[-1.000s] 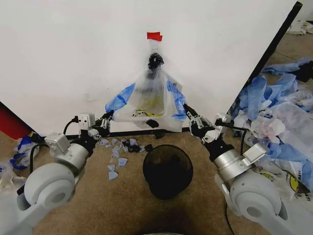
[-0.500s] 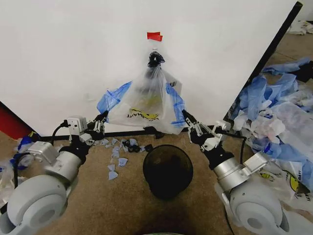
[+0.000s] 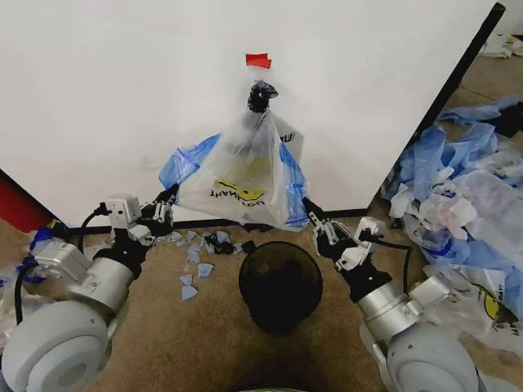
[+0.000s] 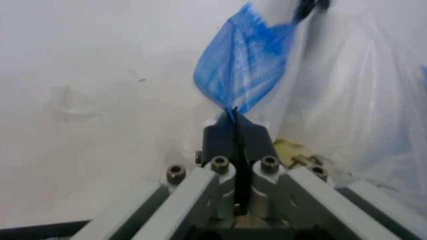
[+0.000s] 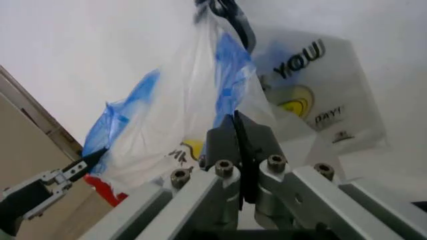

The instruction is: Pick up the garbage bag from the wall and place it over the trash bin.

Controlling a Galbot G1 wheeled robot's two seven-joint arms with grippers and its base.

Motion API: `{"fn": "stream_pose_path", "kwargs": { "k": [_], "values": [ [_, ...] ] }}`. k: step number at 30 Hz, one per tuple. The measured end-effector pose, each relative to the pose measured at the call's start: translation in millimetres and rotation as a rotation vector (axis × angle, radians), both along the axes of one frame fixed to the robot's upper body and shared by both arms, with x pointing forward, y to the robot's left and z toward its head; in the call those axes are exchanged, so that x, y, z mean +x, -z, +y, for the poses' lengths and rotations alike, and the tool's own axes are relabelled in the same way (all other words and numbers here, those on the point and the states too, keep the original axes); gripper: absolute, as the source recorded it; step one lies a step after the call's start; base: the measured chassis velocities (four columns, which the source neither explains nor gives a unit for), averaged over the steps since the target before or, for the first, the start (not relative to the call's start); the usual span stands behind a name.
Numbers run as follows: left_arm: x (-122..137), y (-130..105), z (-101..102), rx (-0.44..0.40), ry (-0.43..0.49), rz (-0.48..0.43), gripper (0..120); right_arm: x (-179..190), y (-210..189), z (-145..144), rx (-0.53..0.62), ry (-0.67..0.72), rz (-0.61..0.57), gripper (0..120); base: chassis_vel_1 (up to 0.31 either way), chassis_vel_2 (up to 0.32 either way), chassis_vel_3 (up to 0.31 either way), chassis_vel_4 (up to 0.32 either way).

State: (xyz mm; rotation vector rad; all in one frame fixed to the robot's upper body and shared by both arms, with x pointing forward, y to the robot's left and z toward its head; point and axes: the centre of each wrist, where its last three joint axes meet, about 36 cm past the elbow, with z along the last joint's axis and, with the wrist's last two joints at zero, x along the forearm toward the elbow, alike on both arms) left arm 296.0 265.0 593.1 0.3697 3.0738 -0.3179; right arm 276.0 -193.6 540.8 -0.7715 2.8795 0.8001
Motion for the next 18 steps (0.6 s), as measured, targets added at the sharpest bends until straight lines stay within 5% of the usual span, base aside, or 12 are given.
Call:
{"fn": "stream_pose_path", "kwargs": {
  "k": [18],
  "values": [
    [-11,15,7,-0.005,-0.075,0.05,0,-14,4,-1,-0.002,0.007,-0.004,0,0.0,0.0,0.0,0.0]
  ]
}}
